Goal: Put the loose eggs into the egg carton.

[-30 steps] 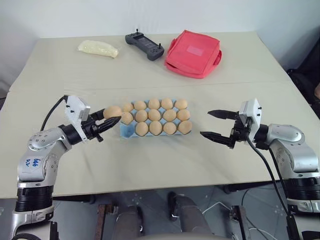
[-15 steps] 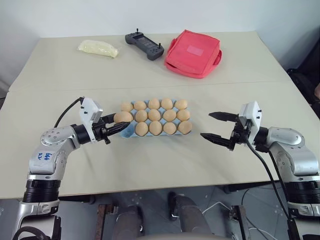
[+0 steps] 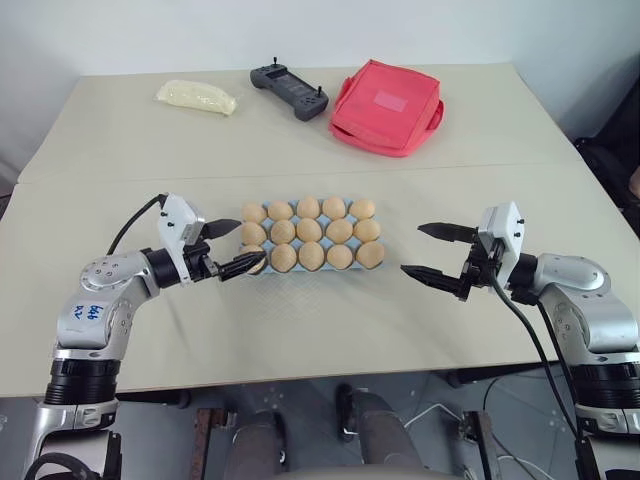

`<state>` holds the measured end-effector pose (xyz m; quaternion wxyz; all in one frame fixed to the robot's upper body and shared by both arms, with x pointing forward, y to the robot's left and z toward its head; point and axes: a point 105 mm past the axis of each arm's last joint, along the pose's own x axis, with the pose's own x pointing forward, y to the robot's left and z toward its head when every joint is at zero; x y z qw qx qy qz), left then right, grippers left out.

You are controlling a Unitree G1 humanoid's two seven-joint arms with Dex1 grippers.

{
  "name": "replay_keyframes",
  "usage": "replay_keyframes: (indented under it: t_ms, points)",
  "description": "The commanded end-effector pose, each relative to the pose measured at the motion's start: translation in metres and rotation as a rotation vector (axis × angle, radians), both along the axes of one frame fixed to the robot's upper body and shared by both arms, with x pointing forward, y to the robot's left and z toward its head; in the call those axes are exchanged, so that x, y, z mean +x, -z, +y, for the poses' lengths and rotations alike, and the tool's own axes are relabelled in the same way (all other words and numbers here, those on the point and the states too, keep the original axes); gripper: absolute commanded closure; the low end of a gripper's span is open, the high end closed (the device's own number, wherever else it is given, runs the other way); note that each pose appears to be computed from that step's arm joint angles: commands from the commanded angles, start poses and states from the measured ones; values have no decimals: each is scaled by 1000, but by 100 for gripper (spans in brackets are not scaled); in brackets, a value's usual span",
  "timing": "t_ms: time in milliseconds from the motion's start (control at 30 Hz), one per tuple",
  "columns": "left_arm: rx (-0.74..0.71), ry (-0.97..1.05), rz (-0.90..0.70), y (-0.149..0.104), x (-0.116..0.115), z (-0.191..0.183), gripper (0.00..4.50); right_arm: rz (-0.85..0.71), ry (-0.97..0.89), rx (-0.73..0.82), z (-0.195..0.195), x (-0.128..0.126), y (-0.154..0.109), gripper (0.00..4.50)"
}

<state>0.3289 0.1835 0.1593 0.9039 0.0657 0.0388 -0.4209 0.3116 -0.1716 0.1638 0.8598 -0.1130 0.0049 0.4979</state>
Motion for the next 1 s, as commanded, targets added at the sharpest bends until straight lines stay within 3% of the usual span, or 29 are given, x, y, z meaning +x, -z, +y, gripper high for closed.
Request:
replay_keyframes:
  t_ms: [33,633,1000]
  points:
    - [-24,-30,-90,-27,-1,8,6,-58,4,7,-4,-1,-16,0]
    - [1,-72,-116,-11,-25,50,6,-62,5,2,-6,1,-15,0]
    - [-17,-70,-164,-19,-20,49,6,-70,11,8,-6,1,-16,0]
